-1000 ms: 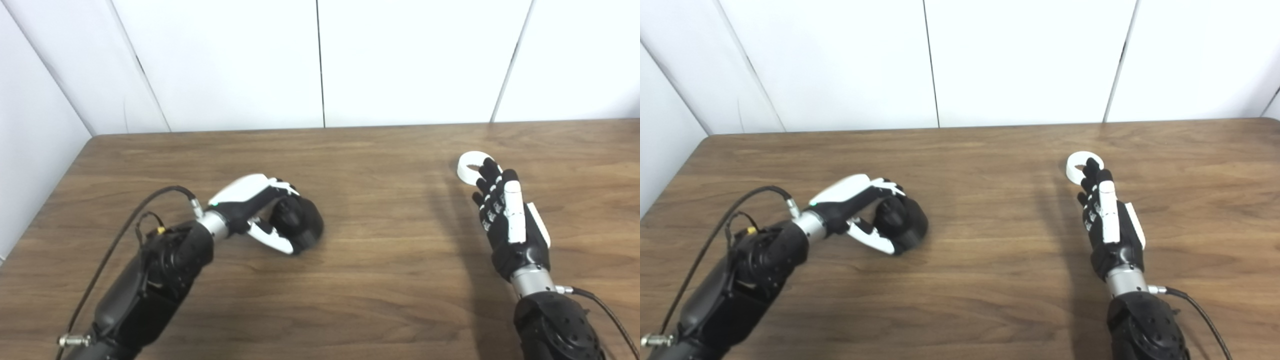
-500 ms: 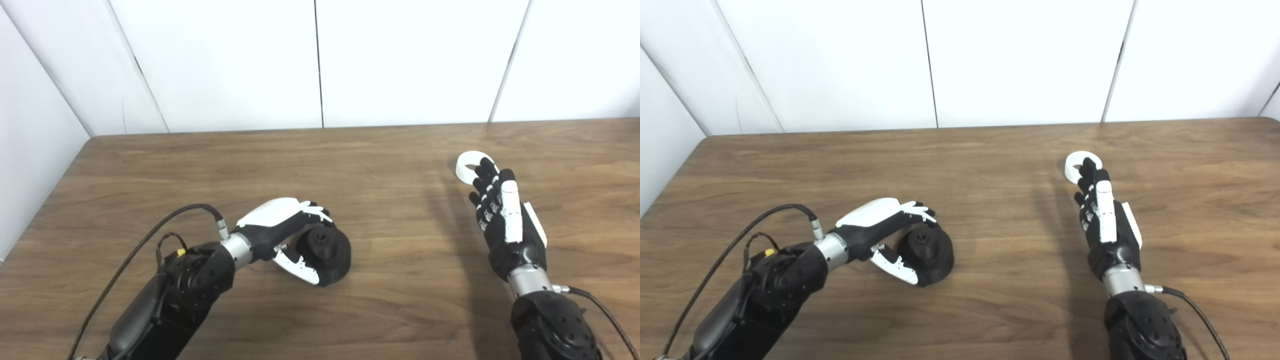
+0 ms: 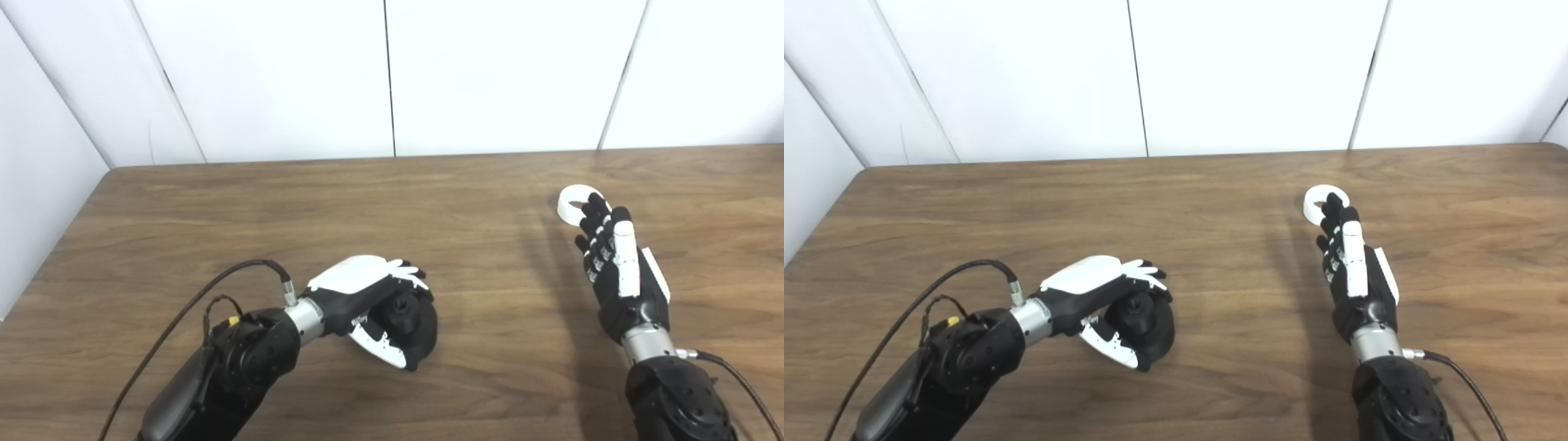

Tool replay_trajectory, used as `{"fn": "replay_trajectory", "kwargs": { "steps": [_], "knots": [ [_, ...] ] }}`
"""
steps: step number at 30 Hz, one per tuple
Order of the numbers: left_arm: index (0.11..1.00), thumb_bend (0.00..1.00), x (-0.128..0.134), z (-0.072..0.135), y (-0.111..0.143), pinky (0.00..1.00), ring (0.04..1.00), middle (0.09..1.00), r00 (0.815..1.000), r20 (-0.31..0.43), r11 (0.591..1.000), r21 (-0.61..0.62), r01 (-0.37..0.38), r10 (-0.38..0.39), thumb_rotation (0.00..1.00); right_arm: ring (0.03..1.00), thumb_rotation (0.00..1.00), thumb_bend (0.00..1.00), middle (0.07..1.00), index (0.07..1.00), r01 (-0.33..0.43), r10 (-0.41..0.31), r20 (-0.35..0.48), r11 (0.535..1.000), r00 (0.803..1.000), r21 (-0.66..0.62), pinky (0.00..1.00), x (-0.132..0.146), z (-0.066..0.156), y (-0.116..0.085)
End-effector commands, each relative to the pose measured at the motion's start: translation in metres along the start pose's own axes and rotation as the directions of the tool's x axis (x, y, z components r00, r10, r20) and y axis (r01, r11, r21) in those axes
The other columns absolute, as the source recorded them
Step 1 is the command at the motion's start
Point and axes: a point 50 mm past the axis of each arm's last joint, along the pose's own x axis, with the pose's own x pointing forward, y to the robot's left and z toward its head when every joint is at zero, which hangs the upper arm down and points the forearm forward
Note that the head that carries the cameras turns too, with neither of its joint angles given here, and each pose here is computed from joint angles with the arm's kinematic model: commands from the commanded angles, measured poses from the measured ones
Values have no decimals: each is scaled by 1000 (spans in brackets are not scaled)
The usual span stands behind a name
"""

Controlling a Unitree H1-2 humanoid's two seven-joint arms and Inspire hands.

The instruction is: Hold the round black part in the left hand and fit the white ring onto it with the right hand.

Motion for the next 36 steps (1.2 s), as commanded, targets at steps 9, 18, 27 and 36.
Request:
{"fn": "replay_trajectory", "kwargs": {
  "steps": [9,18,27,36],
  "knots": [
    [776,893,3,9,-3,902,1000,950,999,44,1000,23,-13,11,339,1000,1000,535,979,963,-15,15,78,1000,997,6,1000,2,20,8],
    [776,892,3,7,-2,919,1000,953,999,47,1000,13,-13,13,336,1000,1000,532,977,964,-16,16,72,1000,997,0,1000,0,18,7],
    [774,881,3,7,-3,906,1000,952,998,57,999,0,-33,33,346,1000,1000,545,973,961,-14,14,78,1000,997,3,1000,0,17,7],
    [776,882,5,9,-2,910,1000,948,997,65,999,-5,-37,37,365,1000,1000,536,972,961,-14,14,71,1000,997,-1,1000,0,18,7]
  ]
}}
